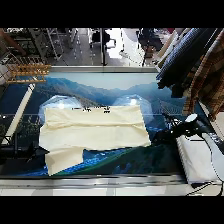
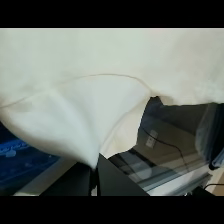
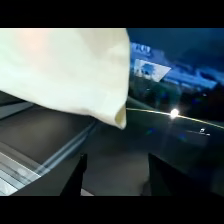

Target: Fold the clothes and pants, and hang the long-sleeved shirts on hangers.

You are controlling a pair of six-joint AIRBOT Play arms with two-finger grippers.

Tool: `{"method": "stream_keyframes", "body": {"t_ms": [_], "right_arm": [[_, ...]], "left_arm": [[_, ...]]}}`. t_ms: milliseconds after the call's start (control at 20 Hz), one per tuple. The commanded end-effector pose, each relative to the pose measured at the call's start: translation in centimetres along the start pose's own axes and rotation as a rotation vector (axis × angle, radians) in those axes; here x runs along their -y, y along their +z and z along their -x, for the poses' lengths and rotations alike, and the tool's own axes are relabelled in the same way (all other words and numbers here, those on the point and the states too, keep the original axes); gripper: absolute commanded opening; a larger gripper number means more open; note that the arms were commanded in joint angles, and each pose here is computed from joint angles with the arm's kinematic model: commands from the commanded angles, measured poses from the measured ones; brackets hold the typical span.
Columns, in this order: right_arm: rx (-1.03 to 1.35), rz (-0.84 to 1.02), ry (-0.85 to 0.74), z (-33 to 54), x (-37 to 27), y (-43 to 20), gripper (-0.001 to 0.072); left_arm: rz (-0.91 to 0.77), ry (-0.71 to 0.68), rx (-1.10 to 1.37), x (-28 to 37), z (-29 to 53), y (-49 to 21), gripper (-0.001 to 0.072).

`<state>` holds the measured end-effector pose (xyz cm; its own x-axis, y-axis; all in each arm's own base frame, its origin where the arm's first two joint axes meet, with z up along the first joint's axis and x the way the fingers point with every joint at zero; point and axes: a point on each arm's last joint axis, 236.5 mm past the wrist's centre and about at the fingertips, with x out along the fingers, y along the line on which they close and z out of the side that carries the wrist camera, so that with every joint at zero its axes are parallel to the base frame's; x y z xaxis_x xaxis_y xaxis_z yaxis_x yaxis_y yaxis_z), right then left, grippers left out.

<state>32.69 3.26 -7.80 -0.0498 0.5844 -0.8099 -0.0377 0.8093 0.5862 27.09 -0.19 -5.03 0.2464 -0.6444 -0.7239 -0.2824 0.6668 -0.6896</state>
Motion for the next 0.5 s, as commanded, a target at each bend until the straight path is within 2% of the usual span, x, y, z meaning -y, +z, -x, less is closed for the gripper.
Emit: {"method": "stream_keyframes", "body": {"t_ms": [0, 100, 150, 200, 250, 300, 350, 450], "right_arm": [[0.054, -0.04, 0.109, -2.3, -0.4, 1.8, 0.0443], [0.044, -0.062, 0.136, -3.5, 0.0, 2.0, 0.0437], [0.029, -0.069, 0.145, -4.0, 0.2, 1.8, 0.0396], [0.02, -0.073, 0.149, -4.4, 0.4, 1.6, 0.0391], [0.014, -0.075, 0.151, -4.5, 0.5, 1.5, 0.027], [0.007, -0.067, 0.158, -4.5, 0.3, 1.4, 0.0111], [-0.018, -0.055, 0.178, -4.3, -0.3, 0.7, 0.0026], [-0.067, -0.017, 0.189, -3.2, -1.4, -0.7, 0.0016]], "left_arm": [[0.001, -0.012, 0.002, 0.3, 0.3, 0.0, 0.0006], [0.002, -0.012, 0.002, 0.3, 0.3, 0.0, 0.0007], [0.002, -0.013, 0.002, 0.3, 0.3, 0.0, 0.0007], [0.002, -0.013, 0.002, 0.3, 0.3, 0.0, 0.0006], [0.002, -0.013, 0.002, 0.3, 0.3, 0.0, 0.0007], [0.001, -0.015, -0.001, 0.3, 0.3, -0.1, 0.0007], [0.001, -0.023, -0.013, 0.5, 0.3, -0.4, 0.0007], [-0.013, -0.057, -0.056, 1.6, 1.0, -1.1, 0.0006]]}}
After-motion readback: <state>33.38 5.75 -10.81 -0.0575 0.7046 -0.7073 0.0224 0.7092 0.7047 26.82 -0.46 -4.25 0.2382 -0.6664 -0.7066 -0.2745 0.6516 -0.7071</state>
